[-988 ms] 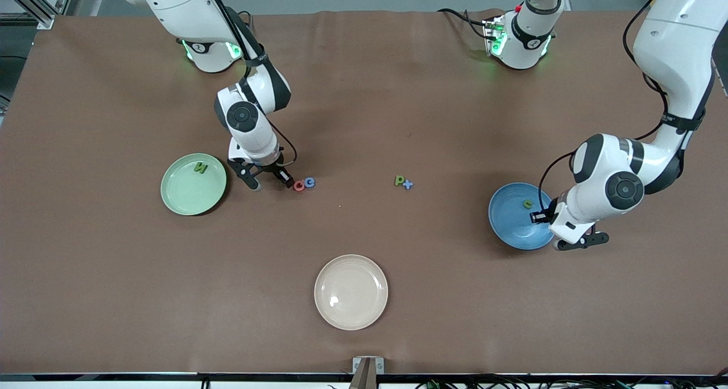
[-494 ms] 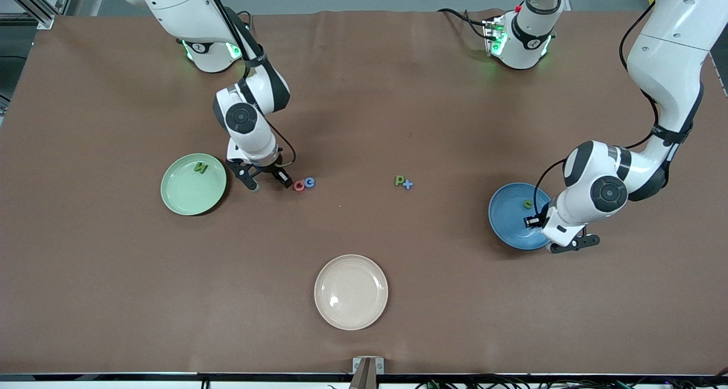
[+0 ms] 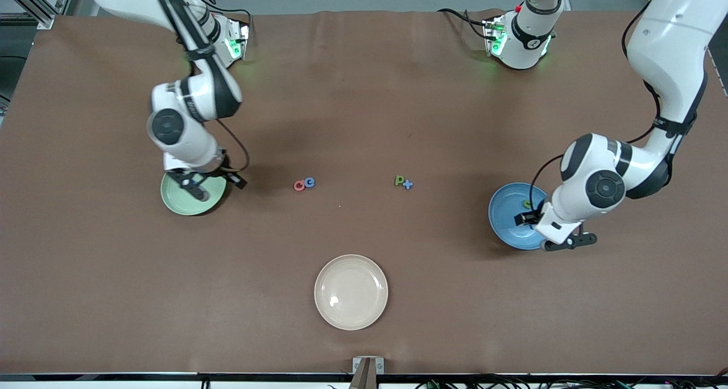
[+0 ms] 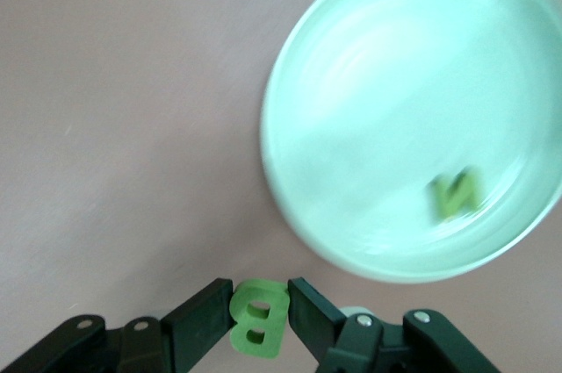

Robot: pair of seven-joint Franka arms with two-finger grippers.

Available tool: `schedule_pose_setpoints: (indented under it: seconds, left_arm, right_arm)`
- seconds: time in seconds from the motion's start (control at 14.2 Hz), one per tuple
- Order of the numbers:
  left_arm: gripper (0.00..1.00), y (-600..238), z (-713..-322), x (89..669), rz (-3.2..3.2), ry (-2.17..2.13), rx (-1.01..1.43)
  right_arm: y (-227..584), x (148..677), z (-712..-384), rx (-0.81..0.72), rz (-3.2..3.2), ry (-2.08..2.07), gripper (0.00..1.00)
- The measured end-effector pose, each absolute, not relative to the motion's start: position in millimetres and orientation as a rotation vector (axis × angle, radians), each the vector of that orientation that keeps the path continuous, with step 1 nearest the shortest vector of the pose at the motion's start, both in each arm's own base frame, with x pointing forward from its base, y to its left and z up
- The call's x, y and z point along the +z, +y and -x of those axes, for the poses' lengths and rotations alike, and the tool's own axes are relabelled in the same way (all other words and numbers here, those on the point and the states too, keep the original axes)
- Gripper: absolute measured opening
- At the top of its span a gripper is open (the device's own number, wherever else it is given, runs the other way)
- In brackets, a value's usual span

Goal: Sort upper and lower case letters into plates
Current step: 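Place the m on the blue plate while the right gripper places the B, then grasp the blue x with the left gripper while the right gripper reaches the Q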

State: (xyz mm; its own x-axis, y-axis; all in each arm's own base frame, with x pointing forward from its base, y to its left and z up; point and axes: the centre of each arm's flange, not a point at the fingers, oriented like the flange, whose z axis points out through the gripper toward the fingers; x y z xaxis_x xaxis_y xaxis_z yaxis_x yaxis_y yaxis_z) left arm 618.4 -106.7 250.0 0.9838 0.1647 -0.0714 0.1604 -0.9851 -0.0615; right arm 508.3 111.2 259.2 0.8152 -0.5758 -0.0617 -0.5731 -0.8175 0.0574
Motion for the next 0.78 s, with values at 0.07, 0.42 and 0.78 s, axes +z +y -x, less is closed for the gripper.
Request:
schedule_pose_setpoints:
  seconds: [0.07,0.42,0.78]
  left_arm:
    - [1.00,-131.5,-612.7,264.9,3.074,-0.281,0.114]
    - [1.00,-251.4,-572.6,288.0,3.089,-0.557,0.141]
    - [1.00,-339.1,-533.9,275.4,3.035,-1.006,0.185]
  right_arm:
    - [85.2,261.3,-510.3,-0.127,-2.977,-0.891,0.36]
    - [3.6,246.0,-500.6,-0.164,-3.031,-0.730,0.36]
    - [1.3,227.5,-486.3,-0.088,-3.053,-0.696,0.36]
